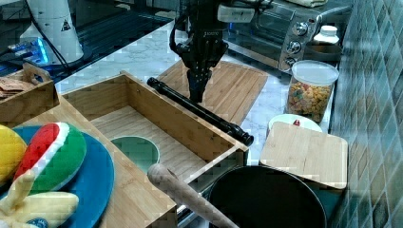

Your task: Close the drawer.

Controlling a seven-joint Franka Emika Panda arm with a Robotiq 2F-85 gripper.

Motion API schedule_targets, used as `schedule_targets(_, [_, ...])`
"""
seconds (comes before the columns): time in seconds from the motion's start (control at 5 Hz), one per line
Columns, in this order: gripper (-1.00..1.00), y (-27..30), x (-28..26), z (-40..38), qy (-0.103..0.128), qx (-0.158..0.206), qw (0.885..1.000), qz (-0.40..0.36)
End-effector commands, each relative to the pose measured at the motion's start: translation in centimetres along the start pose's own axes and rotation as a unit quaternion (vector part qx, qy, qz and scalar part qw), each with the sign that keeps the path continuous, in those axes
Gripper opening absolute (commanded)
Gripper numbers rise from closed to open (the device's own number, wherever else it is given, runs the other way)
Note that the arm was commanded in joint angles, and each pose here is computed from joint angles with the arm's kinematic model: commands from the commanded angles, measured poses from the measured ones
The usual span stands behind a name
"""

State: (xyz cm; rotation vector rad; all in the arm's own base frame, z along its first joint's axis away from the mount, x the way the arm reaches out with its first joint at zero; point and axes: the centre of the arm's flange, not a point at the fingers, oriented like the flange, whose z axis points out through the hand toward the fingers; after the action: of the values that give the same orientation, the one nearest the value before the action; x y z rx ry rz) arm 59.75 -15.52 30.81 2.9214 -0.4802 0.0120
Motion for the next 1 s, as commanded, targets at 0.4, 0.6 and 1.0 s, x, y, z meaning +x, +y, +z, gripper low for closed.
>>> schedule_targets(0.4, [-1.00,21.2,-3.0,2.4,-0.022,-0.003,1.000,0.016])
schedule_targets(0.6, [-1.00,21.5,-2.6,0.9,-0.048,-0.037,0.997,0.051])
schedule_targets(1.0, [-1.00,23.0,-2.6,-1.1,-0.038,-0.079,0.993,0.077])
